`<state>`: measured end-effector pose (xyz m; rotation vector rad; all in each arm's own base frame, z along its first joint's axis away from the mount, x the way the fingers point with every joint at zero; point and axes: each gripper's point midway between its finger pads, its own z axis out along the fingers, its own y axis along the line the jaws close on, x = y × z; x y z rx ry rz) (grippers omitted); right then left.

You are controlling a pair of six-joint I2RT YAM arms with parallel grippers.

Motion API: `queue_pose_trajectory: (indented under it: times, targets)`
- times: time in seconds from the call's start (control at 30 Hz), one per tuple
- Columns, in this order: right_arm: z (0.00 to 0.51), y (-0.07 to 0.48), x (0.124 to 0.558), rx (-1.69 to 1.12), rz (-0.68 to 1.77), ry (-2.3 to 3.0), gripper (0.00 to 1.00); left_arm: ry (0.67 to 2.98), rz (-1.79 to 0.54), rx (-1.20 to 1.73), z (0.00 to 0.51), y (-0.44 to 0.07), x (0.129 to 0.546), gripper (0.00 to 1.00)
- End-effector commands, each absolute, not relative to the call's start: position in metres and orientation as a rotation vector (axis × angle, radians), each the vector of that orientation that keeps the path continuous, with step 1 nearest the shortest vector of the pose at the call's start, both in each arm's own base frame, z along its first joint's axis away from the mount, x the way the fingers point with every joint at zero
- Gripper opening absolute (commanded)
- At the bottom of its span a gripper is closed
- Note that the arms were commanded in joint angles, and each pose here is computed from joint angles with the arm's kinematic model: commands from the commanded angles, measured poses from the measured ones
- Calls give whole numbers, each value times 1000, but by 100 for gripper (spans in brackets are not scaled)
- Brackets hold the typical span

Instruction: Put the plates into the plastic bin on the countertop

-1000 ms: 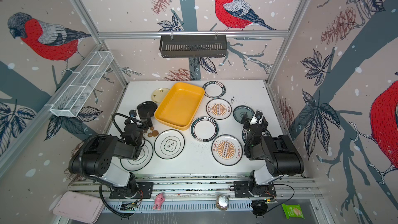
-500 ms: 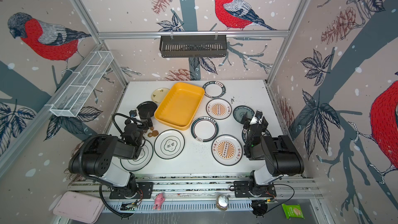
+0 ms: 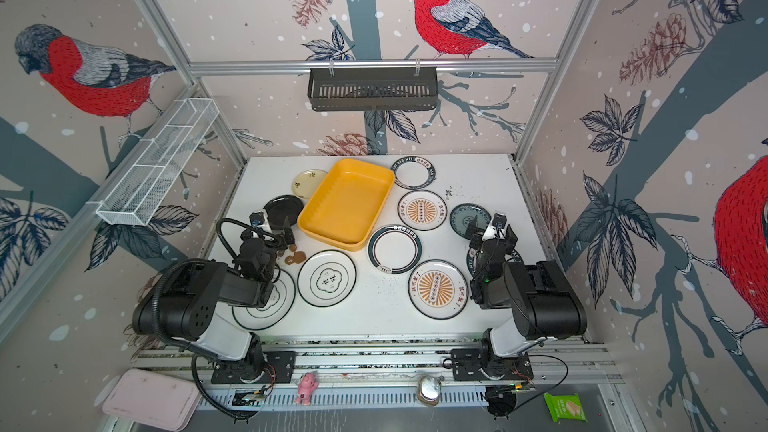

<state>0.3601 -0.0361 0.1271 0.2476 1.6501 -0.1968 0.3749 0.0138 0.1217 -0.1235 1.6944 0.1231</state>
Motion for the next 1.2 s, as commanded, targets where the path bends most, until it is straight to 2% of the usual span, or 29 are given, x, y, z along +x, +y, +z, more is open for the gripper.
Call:
queue_pose_trajectory:
  times: [0.0, 0.5, 0.73, 0.93, 1.03, 1.17]
  targets:
    - [134, -37, 361, 248, -202, 1623, 100, 1665, 141, -110, 130, 15, 376, 97]
    - [136, -38, 360, 252, -199, 1617, 100, 1657, 144, -114, 132, 15, 375, 96]
    - [178, -22, 362, 243, -223, 1636, 100, 1612, 224, -219, 174, 28, 365, 97]
    - [235, 20, 354, 347, 155, 1756, 100, 1589, -3, -261, 247, 8, 358, 97]
    - [249, 64, 336, 316, 454, 1789, 100, 1627, -276, -242, 274, -26, 353, 96]
    - [239, 131, 301, 311, 839, 1853, 100, 1644, -708, -195, 285, -94, 331, 97]
